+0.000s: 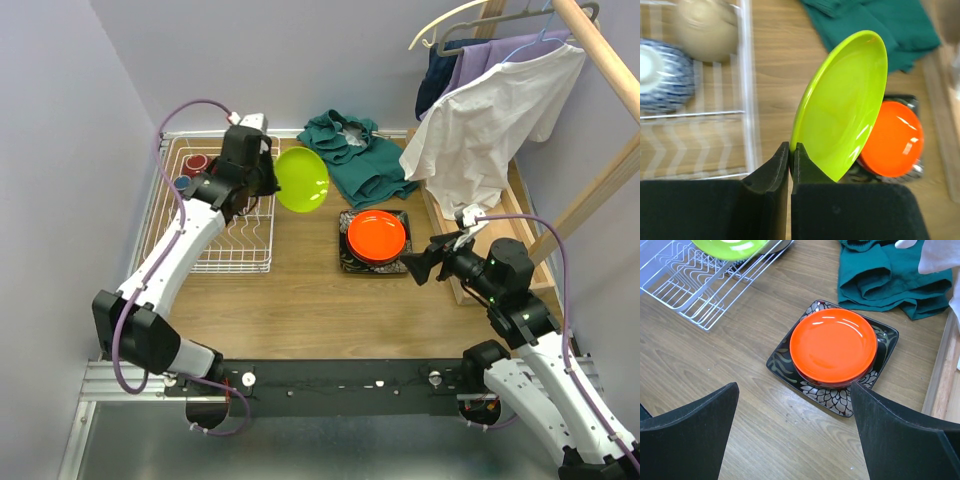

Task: Unload the mixed dishes from the dish rack
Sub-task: Place the plate at the center of the board, then pick up the bowl from the dish rack.

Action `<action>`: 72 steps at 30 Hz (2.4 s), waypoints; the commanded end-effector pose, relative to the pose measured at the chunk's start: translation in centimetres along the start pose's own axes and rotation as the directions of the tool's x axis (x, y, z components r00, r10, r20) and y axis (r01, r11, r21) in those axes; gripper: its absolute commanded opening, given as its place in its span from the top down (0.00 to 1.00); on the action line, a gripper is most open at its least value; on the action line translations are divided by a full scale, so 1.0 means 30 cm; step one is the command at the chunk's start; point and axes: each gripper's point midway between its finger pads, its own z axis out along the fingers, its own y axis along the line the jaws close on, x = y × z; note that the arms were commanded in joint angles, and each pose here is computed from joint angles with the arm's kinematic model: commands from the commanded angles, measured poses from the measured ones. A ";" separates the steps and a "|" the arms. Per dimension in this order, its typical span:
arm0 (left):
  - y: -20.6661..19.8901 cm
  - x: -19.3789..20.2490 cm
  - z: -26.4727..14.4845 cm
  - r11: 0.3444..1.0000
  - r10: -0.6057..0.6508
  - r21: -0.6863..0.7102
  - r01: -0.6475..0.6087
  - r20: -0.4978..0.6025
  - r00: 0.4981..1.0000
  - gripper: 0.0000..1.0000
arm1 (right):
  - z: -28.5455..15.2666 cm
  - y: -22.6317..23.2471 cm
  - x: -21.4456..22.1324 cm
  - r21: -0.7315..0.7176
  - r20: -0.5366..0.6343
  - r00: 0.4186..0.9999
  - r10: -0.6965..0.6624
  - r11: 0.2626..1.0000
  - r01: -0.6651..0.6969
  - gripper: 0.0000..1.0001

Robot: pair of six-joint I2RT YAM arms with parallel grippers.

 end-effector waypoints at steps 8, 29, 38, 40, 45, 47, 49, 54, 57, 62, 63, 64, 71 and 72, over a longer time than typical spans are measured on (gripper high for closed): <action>-0.491 0.205 0.178 0.916 -0.069 0.378 0.135 -0.182 0.981 0.92 | -0.005 -0.011 -0.008 0.019 0.022 0.999 -0.022 1.000 0.022 0.00; -0.591 0.523 0.376 0.919 -0.008 0.360 0.164 -0.397 0.918 0.73 | -0.008 -0.019 -0.008 0.036 0.027 0.999 -0.017 0.999 0.016 0.00; -0.579 0.524 0.353 0.932 0.037 0.346 0.110 -0.391 0.920 0.38 | -0.006 -0.020 -0.005 0.035 0.024 1.000 -0.018 0.999 0.017 0.00; -0.575 0.523 0.344 0.936 0.061 0.343 0.081 -0.382 0.922 0.35 | -0.005 -0.019 -0.004 0.033 0.022 1.000 -0.017 0.999 0.017 0.00; -0.581 0.543 0.328 0.941 0.126 0.337 0.010 -0.379 0.917 0.26 | -0.003 -0.021 -0.004 0.035 0.023 1.000 -0.016 0.999 0.015 0.00; -0.597 0.549 0.327 0.939 0.154 0.343 -0.019 -0.372 0.915 0.25 | -0.001 -0.020 -0.002 0.033 0.019 1.000 -0.015 0.999 0.014 0.00; -0.605 0.557 0.318 0.940 0.174 0.339 -0.041 -0.372 0.912 0.24 | -0.001 -0.018 -0.002 0.030 0.019 1.000 -0.014 0.999 0.013 0.00; -0.569 0.514 0.306 0.951 0.200 0.292 -0.102 -0.328 0.923 0.12 | -0.002 -0.020 -0.001 0.033 0.021 1.000 -0.014 0.999 0.013 0.00; -0.545 0.493 0.297 0.957 0.213 0.260 -0.132 -0.317 0.924 0.03 | 0.000 -0.021 0.000 0.033 0.020 1.000 -0.012 0.999 0.011 0.00; -0.517 0.454 0.264 0.961 0.216 0.231 -0.153 -0.282 0.935 0.02 | 0.004 -0.020 0.003 0.031 0.013 1.000 -0.010 0.999 0.010 0.00; -0.511 0.443 0.257 0.961 0.219 0.226 -0.159 -0.272 0.937 0.02 | 0.004 -0.019 0.006 0.029 0.012 1.000 -0.010 1.000 0.010 0.00; -0.498 0.429 0.253 0.962 0.226 0.210 -0.174 -0.255 0.940 0.02 | 0.004 -0.020 0.004 0.031 0.013 1.000 -0.009 0.999 0.008 0.00; -0.377 0.266 0.162 0.968 0.243 0.094 -0.232 -0.127 0.962 0.01 | 0.006 -0.016 0.010 0.024 0.008 1.000 -0.001 1.000 0.001 0.00; -0.337 0.246 0.156 0.968 0.251 0.048 -0.247 -0.115 0.961 0.01 | 0.008 -0.015 0.008 0.022 0.008 1.000 0.000 1.000 0.000 0.00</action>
